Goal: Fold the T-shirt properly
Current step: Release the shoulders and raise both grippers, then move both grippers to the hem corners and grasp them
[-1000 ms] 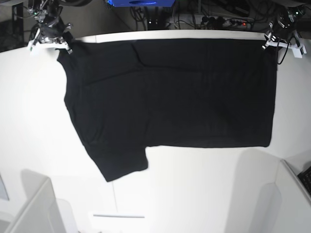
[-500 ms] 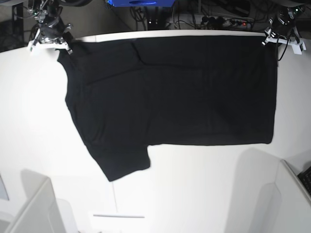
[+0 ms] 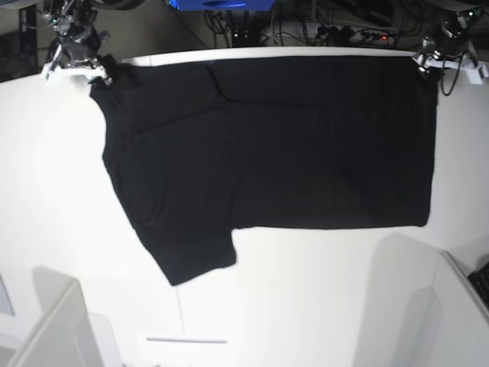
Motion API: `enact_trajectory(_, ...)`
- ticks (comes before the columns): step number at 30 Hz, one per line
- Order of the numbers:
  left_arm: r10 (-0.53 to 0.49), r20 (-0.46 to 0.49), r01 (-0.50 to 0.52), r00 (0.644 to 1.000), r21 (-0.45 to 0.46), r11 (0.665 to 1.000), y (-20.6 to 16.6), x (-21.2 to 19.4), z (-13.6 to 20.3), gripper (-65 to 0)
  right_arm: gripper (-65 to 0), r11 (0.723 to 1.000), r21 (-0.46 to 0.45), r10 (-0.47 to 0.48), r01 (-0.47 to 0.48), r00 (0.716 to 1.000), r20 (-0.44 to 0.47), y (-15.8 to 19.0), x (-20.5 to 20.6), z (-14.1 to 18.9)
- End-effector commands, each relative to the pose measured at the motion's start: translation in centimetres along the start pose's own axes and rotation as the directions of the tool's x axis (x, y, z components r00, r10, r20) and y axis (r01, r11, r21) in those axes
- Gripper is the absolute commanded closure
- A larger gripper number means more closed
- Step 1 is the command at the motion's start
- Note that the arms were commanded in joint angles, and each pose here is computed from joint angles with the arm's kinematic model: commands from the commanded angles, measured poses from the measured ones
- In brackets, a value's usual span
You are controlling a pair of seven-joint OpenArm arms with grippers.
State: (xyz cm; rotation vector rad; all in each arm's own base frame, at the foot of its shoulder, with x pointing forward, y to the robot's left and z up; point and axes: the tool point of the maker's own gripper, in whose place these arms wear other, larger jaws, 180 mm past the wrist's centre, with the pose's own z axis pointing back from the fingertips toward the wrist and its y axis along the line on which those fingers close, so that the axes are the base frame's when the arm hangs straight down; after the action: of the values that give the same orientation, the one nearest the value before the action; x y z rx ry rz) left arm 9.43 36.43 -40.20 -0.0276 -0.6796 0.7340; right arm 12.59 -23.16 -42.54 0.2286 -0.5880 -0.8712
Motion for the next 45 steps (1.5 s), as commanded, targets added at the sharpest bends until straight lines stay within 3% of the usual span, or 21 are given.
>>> enact_trajectory(1, -0.029, 0.072, 0.030, 0.997, -0.003, 1.000, -0.1, 2.5, 1.0, -52.8, -24.2, 1.000, 0.003, 0.012, -0.012, 0.999, 0.038, -0.1, 1.2, 0.6)
enact_trajectory(7, -0.066, 0.227, 0.056, 0.972, 0.048, 0.997, 0.7, 7.5, 4.3, -53.3, -24.3, 1.000, 0.000, 0.012, -0.012, 0.989, 0.148, -0.1, 5.0, 2.0)
enact_trajectory(12, -0.075, 0.294, 0.070, 0.953, 0.025, 0.997, -0.8, 9.7, 4.5, -53.2, -24.8, 0.995, 0.072, 0.045, -0.063, 0.973, 0.228, 3.1, 8.8, 1.4)
enact_trajectory(16, -0.055, 0.335, 0.062, 0.941, -0.010, 0.998, -2.3, 11.2, 4.0, -52.3, -24.3, 0.973, 0.176, 0.118, -0.148, 0.979, 0.168, 8.3, 9.4, -1.0)
enact_trajectory(18, -0.047, 0.349, 0.059, 0.936, -0.025, 0.998, -2.8, 11.6, 3.9, -44.6, -24.3, 0.954, 0.235, 0.153, -0.183, 0.978, 0.142, 11.3, 9.5, -1.8)
enact_trajectory(21, -0.060, 0.344, 0.082, 0.937, -0.049, 0.995, -4.0, 11.9, 3.3, -22.5, -24.3, 0.929, 0.309, 0.173, -0.203, 0.977, 0.122, 15.3, 10.2, -2.7)
enact_trajectory(24, -0.092, 0.313, 0.120, 0.945, -0.074, 0.990, -5.1, 11.4, 2.5, 0.0, -24.9, 0.921, 0.342, 0.159, -0.185, 0.982, 0.102, 17.7, 11.9, -4.0)
enact_trajectory(27, -0.101, 0.303, 0.133, 0.948, -0.086, 0.987, -5.7, 11.1, 2.2, 0.0, -25.2, 0.929, 0.348, 0.112, -0.128, 0.992, 0.065, 19.3, 13.9, -6.4)
enact_trajectory(33, -0.101, 0.304, 0.132, 0.947, -0.083, 0.988, -5.5, 11.2, 2.3, 0.0, -32.3, 0.942, 0.335, 0.033, -0.037, 0.999, 0.017, 21.2, 17.5, -9.9)
enact_trajectory(36, -0.106, 0.293, 0.132, 0.950, -0.072, 0.989, -5.1, 10.8, 2.3, 0.0, -32.7, 0.931, 0.333, 0.149, -0.150, 0.988, 0.028, 23.9, 18.0, -11.0)
enact_trajectory(39, -0.110, 0.281, 0.132, 0.954, -0.062, 0.989, -4.6, 10.3, 2.4, 0.0, -32.7, 0.900, 0.277, 0.323, -0.336, 0.942, 0.095, 26.0, 18.0, -12.8)
enact_trajectory(45, -0.130, 0.264, 0.153, 0.956, -0.069, 0.986, -5.0, 9.7, 2.4, 0.0, -32.7, 0.830, 0.264, 0.469, -0.491, 0.871, 0.146, 28.1, 18.4, -14.5)
